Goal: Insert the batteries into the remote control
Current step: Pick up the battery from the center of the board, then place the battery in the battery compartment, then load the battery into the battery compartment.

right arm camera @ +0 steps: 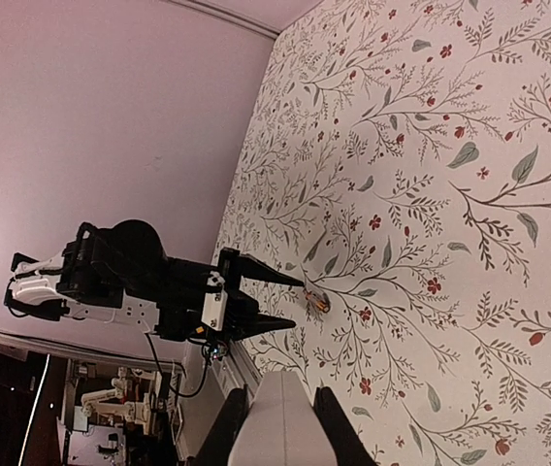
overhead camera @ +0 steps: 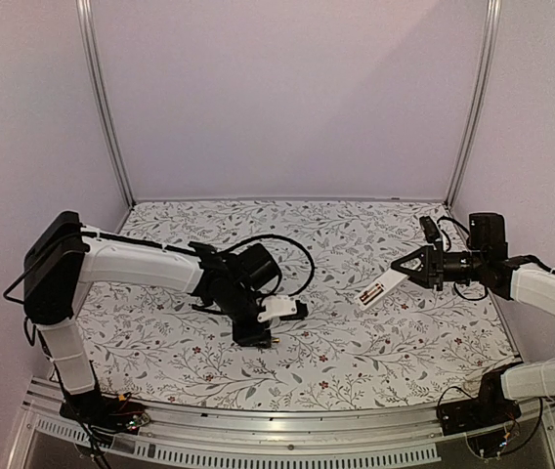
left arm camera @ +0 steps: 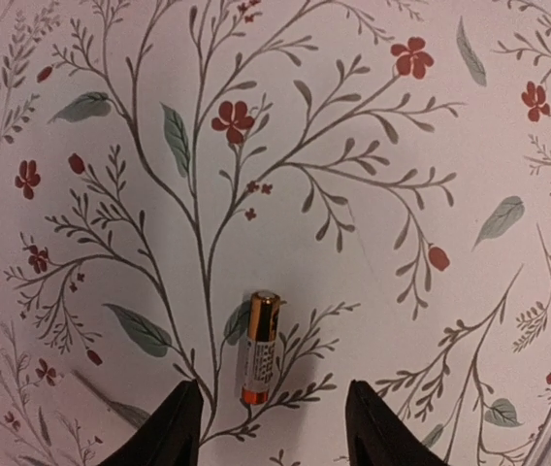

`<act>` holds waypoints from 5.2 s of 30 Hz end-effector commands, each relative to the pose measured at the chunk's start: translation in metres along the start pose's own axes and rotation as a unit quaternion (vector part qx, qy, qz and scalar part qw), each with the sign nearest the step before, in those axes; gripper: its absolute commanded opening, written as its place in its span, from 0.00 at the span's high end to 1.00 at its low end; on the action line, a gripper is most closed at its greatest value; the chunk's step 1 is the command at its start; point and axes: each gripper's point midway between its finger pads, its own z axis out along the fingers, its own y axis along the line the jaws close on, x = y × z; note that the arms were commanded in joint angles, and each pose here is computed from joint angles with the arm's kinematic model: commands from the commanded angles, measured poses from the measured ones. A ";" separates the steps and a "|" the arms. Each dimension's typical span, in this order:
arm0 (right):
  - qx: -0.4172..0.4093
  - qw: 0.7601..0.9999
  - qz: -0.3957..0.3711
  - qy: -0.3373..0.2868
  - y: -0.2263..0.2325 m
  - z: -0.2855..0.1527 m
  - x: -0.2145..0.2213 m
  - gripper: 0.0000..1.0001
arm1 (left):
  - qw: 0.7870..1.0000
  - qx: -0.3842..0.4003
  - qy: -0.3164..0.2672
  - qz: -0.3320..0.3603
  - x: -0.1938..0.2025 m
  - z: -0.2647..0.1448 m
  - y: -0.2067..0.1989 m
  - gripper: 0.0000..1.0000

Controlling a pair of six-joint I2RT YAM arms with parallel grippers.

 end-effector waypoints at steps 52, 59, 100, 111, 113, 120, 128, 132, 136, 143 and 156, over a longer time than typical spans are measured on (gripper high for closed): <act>-0.083 0.996 0.009 0.002 0.048 0.101 0.006 1.00 | 0.973 0.013 -0.028 -0.229 -0.111 -0.131 -0.031 1.00; -0.097 0.995 0.029 -0.007 0.048 0.107 0.007 1.00 | 0.976 -0.011 -0.006 -0.216 -0.113 -0.115 -0.026 1.00; -0.111 0.992 0.053 0.008 0.048 0.115 0.028 1.00 | 0.977 -0.074 0.036 -0.199 -0.122 -0.084 0.000 0.90; -0.116 0.992 0.049 0.011 0.051 0.115 0.028 1.00 | 0.977 -0.079 0.029 -0.195 -0.128 -0.084 0.003 0.86; -0.116 0.992 0.050 0.012 0.050 0.116 0.028 1.00 | 0.977 -0.079 0.034 -0.193 -0.126 -0.081 0.003 0.82; -0.119 0.991 0.053 0.013 0.052 0.115 0.029 1.00 | 0.976 -0.093 0.040 -0.191 -0.118 -0.085 0.006 0.74; -0.115 0.991 0.061 0.011 0.048 0.113 0.027 1.00 | 0.974 -0.118 -0.015 -0.194 -0.132 -0.116 0.018 0.56; -0.113 0.991 0.065 0.011 0.046 0.111 0.027 1.00 | 0.972 -0.122 -0.068 -0.191 -0.147 -0.143 0.021 0.39; -0.112 0.992 0.065 0.011 0.045 0.109 0.027 1.00 | 0.967 -0.119 -0.124 -0.187 -0.156 -0.168 0.018 0.09; -0.127 0.990 0.056 0.004 0.057 0.101 0.018 1.00 | 0.945 -0.101 -0.246 -0.192 -0.145 -0.203 0.014 0.01; -0.111 0.992 0.060 0.030 0.072 0.091 0.021 1.00 | 0.929 -0.094 -0.338 -0.118 -0.096 -0.215 -0.022 0.31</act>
